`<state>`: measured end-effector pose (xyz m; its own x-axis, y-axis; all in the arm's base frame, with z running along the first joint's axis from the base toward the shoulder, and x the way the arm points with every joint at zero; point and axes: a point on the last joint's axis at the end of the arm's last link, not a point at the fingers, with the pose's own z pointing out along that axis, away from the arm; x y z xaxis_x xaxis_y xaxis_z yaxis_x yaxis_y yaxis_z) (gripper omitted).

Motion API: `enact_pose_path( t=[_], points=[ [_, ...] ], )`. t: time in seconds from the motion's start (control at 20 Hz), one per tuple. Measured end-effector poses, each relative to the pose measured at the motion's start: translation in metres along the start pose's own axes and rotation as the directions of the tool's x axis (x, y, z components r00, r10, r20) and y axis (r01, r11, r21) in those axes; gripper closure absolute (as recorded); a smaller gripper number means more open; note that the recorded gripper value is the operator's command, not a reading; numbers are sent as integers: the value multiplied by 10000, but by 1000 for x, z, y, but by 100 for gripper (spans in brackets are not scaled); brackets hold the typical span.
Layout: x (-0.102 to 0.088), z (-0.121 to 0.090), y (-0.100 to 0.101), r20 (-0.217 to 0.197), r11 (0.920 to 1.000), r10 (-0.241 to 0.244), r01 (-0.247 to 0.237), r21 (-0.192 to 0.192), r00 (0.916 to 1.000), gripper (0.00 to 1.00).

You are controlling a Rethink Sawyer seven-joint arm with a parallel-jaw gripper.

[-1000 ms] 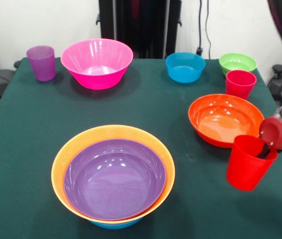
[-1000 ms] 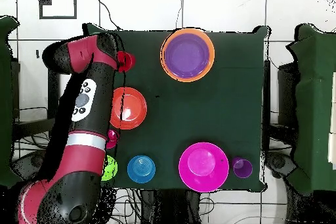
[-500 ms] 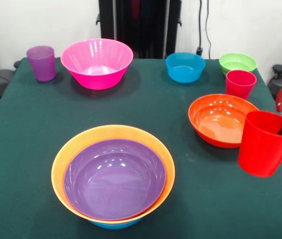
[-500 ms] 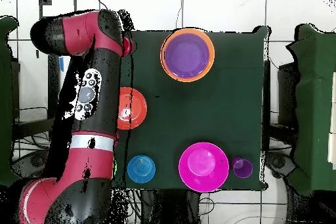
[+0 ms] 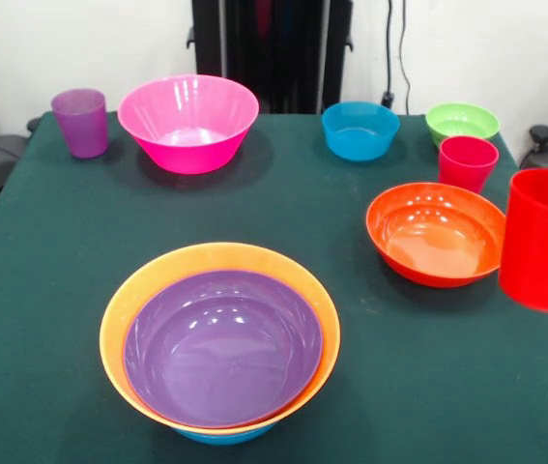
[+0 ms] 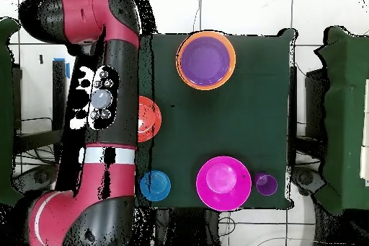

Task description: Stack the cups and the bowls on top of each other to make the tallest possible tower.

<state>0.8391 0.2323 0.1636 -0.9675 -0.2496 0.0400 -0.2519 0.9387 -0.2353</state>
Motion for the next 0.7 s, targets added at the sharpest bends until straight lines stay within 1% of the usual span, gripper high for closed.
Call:
enact_pose_path(
  t=[0.15,0.2,0.3,0.45,0.55,0.6,0.7],
  points=[
    [-5,-15,-4,-5,9996,62,-62,-269,10000,100],
    [-8,-27,-7,-4,9986,111,-111,-514,9999,100],
    [-11,-38,-11,13,9972,157,-156,-732,9999,100],
    [-15,-56,-19,40,9937,240,-234,-1097,9997,100],
    [-17,-64,-23,63,9915,283,-273,-1274,9996,100],
    [-19,-74,-29,121,9889,335,-314,-1451,9994,100],
    [-21,-81,-35,188,9866,393,-358,-1594,9991,100]
  ],
)
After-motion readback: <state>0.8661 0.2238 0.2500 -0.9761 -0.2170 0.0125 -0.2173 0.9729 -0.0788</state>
